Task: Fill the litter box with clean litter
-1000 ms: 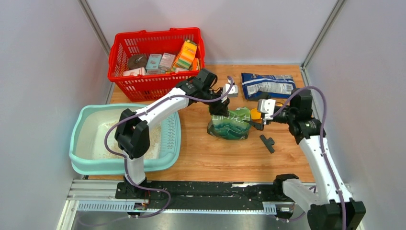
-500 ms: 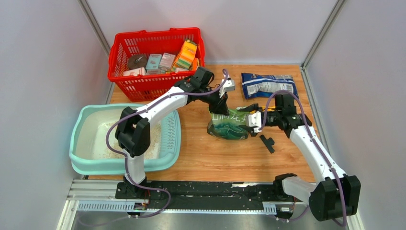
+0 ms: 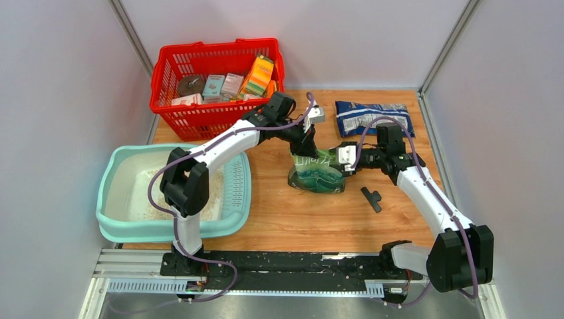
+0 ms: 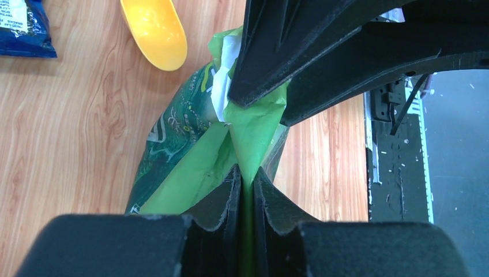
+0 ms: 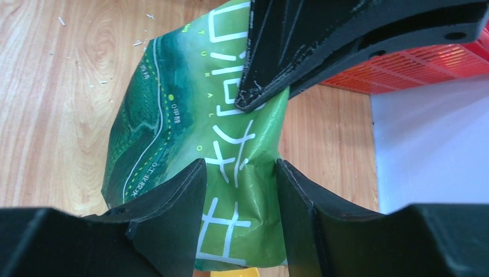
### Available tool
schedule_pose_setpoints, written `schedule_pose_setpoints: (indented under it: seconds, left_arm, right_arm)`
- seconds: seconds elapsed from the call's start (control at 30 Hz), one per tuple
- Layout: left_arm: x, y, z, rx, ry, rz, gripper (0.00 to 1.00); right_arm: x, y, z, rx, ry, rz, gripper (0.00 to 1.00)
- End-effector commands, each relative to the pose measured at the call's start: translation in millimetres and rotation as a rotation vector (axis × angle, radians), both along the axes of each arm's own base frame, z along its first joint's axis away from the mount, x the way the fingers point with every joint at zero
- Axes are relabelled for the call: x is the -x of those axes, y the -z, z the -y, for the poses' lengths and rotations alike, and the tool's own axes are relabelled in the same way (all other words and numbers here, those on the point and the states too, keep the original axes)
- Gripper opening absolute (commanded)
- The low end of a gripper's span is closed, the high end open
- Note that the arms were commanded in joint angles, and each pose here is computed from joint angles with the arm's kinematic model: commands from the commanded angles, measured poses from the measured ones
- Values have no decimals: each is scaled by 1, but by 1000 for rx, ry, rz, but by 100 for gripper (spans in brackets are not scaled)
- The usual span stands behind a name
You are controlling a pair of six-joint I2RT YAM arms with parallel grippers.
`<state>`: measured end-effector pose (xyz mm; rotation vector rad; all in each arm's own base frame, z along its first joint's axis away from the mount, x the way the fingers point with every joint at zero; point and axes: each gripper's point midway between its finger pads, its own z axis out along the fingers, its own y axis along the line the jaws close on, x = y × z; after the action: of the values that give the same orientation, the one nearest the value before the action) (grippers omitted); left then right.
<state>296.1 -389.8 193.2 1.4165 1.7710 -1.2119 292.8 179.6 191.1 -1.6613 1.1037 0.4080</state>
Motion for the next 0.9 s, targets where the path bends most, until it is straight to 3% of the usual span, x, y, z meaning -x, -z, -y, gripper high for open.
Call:
schedule_pose_setpoints:
  seconds: [0.0,0.3,0.47,0.6,0.7,0.87]
  left_arm:
    - [3,-17,2,61,24,-20,17]
    - [3,-18,1,70,25,-25,15]
    - [4,-18,-2,68,22,-26,15]
    - [5,-16,-5,66,19,-38,16]
    - [6,-16,-10,64,20,-31,23]
    - [19,-11,-30,20,79,59,42]
  right_arm:
    - [-21,-5,11,-1,106,13,52]
    - [-23,10,24,20,183,-34,55]
    - [-24,19,31,38,214,-125,42]
    - [-21,23,36,49,219,-163,40]
    - [-23,25,41,48,242,-198,35]
    - [-32,13,46,-25,319,-337,15]
